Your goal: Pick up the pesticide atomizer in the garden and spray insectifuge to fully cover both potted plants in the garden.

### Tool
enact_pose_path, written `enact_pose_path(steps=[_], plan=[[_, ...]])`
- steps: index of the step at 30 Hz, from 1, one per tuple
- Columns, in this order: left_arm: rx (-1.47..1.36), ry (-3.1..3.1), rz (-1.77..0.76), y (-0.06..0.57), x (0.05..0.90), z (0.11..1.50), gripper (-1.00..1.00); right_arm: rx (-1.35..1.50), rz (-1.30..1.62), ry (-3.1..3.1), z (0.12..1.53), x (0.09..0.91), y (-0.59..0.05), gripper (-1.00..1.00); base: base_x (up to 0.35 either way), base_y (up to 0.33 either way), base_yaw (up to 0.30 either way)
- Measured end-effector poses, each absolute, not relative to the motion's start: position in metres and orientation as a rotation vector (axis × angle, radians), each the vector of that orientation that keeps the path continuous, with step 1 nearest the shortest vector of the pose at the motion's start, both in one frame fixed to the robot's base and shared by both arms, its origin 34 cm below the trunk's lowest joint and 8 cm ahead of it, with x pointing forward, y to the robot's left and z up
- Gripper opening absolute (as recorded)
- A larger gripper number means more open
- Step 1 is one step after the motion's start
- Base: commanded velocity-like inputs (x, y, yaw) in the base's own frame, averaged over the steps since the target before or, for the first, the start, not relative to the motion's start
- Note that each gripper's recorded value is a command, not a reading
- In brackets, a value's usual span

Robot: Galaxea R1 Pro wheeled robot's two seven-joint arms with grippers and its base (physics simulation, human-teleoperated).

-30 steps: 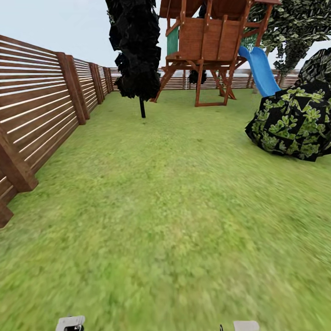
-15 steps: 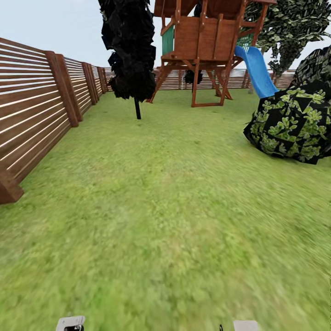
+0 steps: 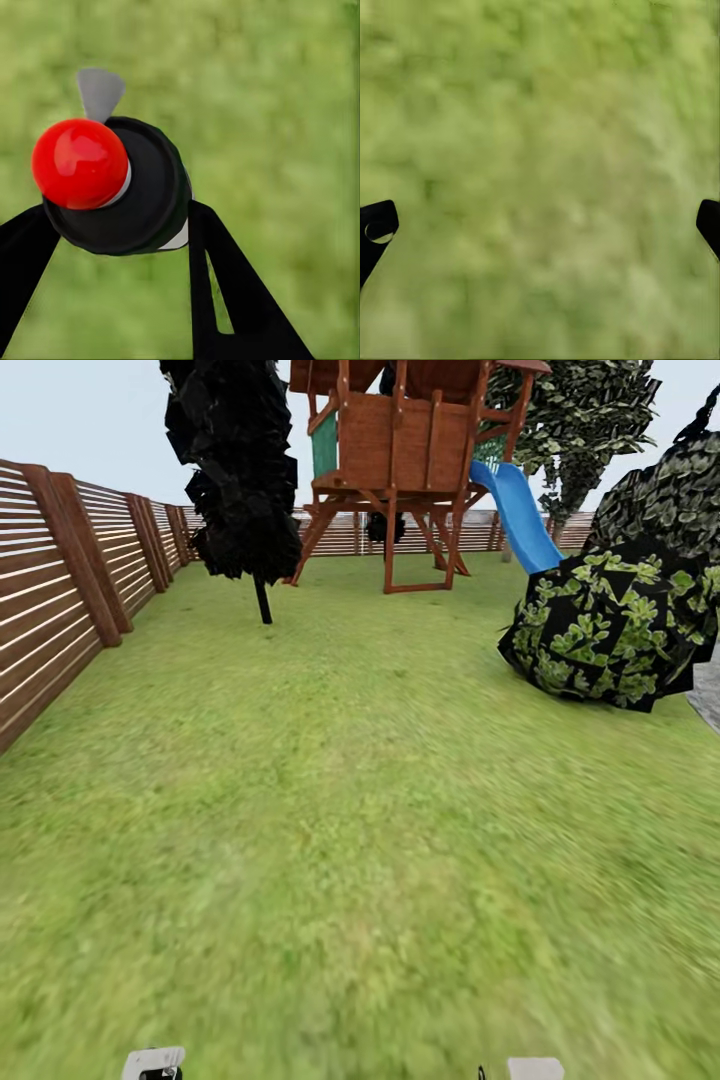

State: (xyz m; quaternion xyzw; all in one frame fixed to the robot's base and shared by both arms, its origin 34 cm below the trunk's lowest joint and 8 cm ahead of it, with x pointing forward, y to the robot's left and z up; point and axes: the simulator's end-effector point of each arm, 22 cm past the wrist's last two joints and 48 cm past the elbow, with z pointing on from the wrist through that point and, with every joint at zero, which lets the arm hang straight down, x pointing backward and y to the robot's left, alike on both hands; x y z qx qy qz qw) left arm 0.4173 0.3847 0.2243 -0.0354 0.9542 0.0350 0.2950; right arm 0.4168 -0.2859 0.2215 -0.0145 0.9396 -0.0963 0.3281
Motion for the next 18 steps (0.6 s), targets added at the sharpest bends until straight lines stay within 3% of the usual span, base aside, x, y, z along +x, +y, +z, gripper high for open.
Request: enact_pose_path(steps=[18], plan=[[-0.094, 2.540, 0.093, 0.3846, 0.4172, 0.2242, -1.00, -0.040, -0.253, 2.459, 0.2216, 0.4169, -0.2865, 1.00, 0.339, 0.000, -0.001]])
